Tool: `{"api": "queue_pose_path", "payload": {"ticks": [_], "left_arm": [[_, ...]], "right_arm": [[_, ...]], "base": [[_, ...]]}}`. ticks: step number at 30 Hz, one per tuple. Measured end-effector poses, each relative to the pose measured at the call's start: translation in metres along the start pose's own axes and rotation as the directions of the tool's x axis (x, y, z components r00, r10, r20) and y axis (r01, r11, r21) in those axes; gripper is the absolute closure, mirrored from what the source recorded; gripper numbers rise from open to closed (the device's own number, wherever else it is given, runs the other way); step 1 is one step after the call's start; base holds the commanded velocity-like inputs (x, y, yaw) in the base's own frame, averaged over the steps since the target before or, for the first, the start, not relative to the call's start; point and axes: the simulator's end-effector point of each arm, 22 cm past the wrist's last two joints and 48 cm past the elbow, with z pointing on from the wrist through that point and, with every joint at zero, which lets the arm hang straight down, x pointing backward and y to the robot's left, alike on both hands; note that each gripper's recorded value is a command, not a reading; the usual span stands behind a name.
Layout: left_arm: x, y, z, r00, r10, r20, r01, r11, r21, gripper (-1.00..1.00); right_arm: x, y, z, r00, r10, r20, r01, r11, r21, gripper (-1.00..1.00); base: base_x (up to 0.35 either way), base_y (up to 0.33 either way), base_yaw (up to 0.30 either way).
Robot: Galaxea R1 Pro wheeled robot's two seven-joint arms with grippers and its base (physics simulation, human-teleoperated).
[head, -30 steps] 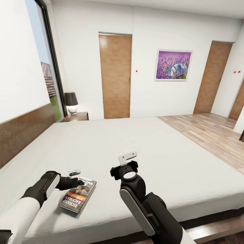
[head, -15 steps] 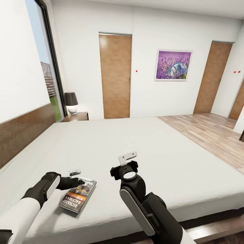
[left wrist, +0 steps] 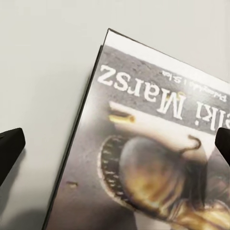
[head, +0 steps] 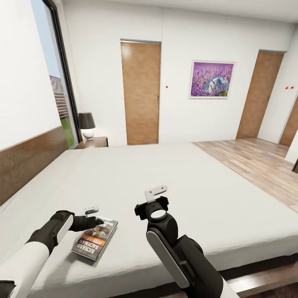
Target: In the bedroom, move the book from the bed onto either nightstand, and place the two sandals side by side next to the bed.
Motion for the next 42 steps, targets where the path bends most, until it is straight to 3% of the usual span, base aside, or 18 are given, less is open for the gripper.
{"api": "queue_pose_path", "payload": {"ticks": [10, 42], "left_arm": [[0.0000, -0.0017, 0.0007, 1.000, 0.006, 0.001, -0.006, 1.000, 0.000, -1.00], [0.0037, -0.0082, 0.0039, 0.997, 0.080, -0.015, -0.081, 0.997, -0.016, -1.00]], "right_arm": [[0.0000, 0.0001, -0.0001, 1.000, 0.000, 0.000, 0.000, 1.000, 0.000, -1.00], [-0.0002, 0.0000, -0.0003, 1.000, 0.000, 0.001, 0.000, 1.000, 0.000, -1.00]], "base": [[0.000, 0.000, 0.000], [0.000, 0.000, 0.000]]}}
